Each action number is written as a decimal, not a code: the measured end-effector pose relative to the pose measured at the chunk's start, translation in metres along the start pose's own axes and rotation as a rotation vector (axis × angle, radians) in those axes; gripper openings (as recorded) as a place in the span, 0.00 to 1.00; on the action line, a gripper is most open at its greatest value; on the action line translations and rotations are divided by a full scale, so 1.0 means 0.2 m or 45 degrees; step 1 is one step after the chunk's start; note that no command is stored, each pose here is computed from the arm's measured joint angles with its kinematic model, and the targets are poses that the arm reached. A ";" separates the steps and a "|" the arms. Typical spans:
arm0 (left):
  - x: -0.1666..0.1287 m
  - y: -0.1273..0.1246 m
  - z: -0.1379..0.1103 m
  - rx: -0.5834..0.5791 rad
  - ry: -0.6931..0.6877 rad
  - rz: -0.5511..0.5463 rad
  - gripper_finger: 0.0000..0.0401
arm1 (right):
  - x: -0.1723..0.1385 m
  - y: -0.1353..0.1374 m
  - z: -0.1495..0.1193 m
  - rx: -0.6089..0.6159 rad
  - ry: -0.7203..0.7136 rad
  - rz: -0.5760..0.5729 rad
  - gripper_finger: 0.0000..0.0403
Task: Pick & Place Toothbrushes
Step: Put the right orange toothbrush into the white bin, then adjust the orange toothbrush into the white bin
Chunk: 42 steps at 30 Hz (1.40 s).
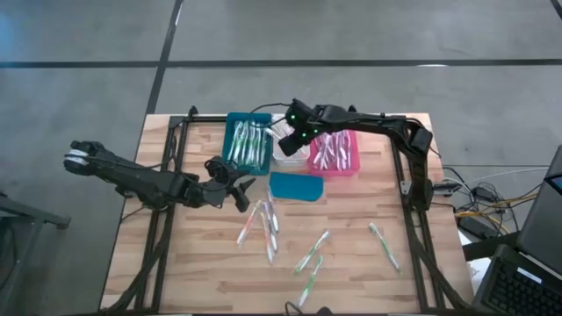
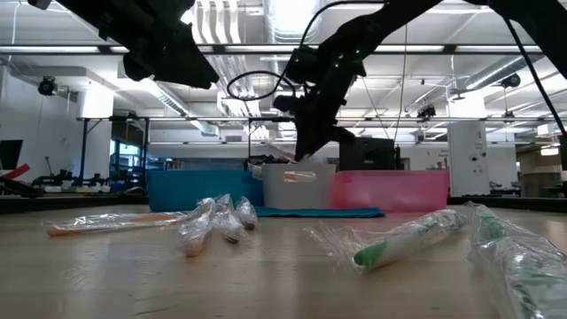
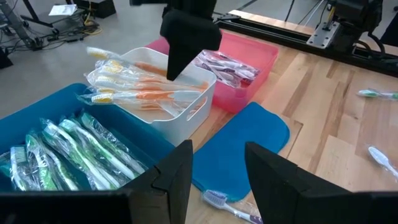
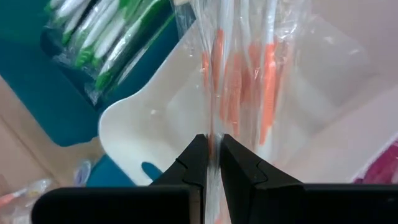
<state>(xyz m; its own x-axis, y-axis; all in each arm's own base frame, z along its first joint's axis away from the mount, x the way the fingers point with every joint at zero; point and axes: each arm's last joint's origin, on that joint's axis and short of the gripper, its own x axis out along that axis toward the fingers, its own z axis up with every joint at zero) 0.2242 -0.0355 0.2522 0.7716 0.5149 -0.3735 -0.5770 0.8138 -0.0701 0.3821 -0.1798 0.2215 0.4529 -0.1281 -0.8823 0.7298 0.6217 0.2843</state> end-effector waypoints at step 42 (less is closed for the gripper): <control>0.00 0.00 0.00 -0.002 0.000 0.002 0.38 | 0.01 -0.06 0.04 0.024 0.033 0.039 0.40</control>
<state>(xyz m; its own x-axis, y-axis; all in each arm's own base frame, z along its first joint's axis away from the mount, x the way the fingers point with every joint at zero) 0.2241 -0.0354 0.2522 0.7709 0.5159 -0.3736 -0.5782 0.8128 -0.0708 0.3778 -0.1939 0.2184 0.4616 -0.0891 -0.8826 0.7257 0.6101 0.3180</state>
